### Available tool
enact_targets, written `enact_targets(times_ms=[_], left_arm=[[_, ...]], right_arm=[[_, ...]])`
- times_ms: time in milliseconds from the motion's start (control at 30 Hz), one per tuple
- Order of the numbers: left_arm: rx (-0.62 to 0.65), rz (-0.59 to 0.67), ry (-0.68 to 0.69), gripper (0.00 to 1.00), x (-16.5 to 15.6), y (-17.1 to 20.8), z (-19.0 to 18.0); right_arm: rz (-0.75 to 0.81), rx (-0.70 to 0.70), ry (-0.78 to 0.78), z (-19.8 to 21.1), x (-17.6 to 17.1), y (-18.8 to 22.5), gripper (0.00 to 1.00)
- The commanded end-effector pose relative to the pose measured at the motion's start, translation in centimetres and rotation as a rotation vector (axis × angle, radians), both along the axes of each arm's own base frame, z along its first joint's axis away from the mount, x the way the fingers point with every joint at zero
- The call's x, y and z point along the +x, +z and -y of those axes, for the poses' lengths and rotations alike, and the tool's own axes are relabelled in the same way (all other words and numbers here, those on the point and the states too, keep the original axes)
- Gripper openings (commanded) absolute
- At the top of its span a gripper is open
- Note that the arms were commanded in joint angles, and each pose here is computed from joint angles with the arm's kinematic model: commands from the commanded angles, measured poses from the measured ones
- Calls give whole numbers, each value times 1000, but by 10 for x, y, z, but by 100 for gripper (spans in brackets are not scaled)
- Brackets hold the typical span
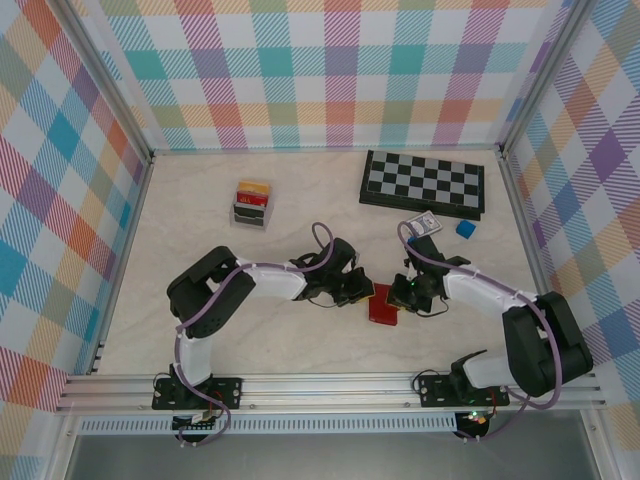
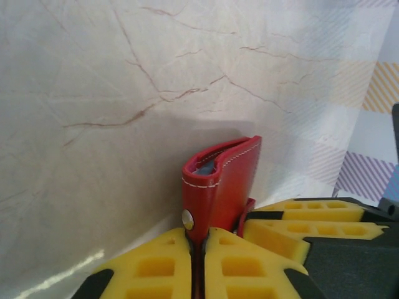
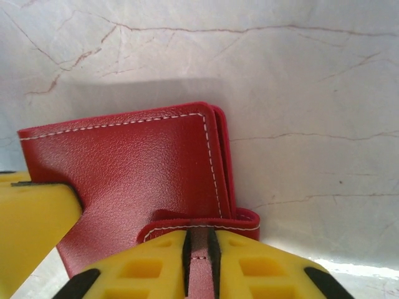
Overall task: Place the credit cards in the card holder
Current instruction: Pick up the card holder at the bottom-center of the table, then open the button on the card holder.
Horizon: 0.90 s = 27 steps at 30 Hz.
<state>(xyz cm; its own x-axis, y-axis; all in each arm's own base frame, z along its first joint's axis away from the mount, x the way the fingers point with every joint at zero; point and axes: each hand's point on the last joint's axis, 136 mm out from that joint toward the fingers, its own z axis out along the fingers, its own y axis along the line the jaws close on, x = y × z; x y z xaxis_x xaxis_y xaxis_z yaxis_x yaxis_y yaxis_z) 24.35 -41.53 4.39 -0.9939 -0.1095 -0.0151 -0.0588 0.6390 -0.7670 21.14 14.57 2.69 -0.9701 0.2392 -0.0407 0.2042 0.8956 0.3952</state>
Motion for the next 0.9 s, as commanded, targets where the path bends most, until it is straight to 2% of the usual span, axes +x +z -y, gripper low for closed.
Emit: enact_targets(times_ms=[0,233,467,533,633,667,867], left_arm=[[-78,60,-29,2,-3,30,8],[-99,70,-29,0,-1,36,12],[-112,73,-29,0,-1,41,12],[-110,72,-28,0,-2,41,11],[-95,68,-23,0,-3,38,7],[-85,64,-19,0,-4,35,5],[-38,45,24,0,-3,20,-17]], right_arm=[[63,-10,39,0,4,15,27],[126,-13,125,-9,7,28,43],[93,-93,154,-14,7,12,48],[55,-159,139,-6,5,1,45],[22,-275,111,13,2,-10,26],[15,-297,106,17,1,-12,22],[-12,-375,70,35,-8,-13,10]])
